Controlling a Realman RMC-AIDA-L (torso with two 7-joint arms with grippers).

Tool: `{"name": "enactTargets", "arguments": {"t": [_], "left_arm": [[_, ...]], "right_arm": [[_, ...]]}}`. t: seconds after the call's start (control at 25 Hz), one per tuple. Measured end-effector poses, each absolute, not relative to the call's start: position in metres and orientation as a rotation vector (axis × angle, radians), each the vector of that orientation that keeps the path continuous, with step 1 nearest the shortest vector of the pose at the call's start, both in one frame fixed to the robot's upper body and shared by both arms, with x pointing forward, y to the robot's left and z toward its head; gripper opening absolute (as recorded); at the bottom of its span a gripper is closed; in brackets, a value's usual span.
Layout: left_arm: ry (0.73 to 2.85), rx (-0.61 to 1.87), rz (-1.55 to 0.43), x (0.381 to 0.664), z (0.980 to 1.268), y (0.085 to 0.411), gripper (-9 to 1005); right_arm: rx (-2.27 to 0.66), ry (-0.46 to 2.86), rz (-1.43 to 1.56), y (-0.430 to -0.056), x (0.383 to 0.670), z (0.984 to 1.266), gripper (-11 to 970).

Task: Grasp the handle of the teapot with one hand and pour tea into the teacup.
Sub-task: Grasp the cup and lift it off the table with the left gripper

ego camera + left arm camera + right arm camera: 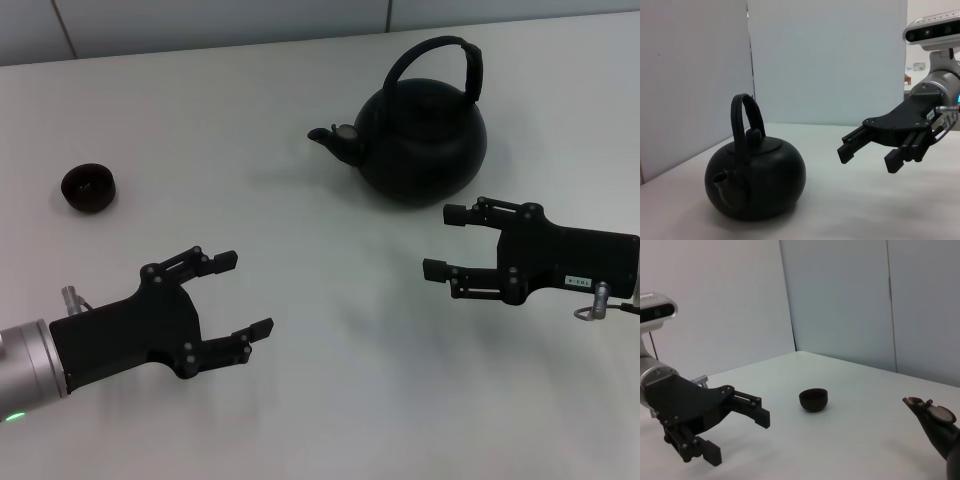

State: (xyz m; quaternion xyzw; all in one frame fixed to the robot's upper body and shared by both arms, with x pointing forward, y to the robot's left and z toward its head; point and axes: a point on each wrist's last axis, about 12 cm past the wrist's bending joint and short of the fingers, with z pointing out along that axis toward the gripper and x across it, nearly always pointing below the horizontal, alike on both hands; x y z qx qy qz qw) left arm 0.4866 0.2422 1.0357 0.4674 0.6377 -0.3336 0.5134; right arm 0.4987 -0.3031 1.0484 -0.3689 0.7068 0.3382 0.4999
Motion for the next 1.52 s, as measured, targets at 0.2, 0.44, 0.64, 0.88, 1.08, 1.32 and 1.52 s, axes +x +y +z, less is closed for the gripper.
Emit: {"name": "enactTargets", "arguments": {"t": [0.2,0.44,0.64,0.88,1.08,1.32,1.52], "left_arm": [[1.531,1.125,-0.800,0.487,1.036,0.242,847],[1.534,1.098,-0.773,0.491,1.038,0.245,848],[1.575,0.769,-0.521,0.513,1.042,0.275,848],[1.641,0.645,-0.422,0.543,1.044,0.284,848],[1.722,0.609,-0.351,0.563,1.044,0.284,849],[1.816,0.589,-0.332,0.572,1.038,0.281,848],[1.865,0.594,-0.349,0.571,1.034,0.282,846]], "right_arm": [[-0.894,1.706,0.818,-0.302,0.500,1.049,804],[-0.896,1.704,0.819,-0.302,0.501,1.050,804],[-0.896,1.703,0.820,-0.302,0.501,1.050,805],[-0.889,1.702,0.825,-0.303,0.499,1.050,805],[-0.894,1.700,0.829,-0.302,0.499,1.050,805],[-0.890,1.704,0.835,-0.302,0.500,1.050,804],[-0.894,1.704,0.834,-0.302,0.500,1.051,804]]}}
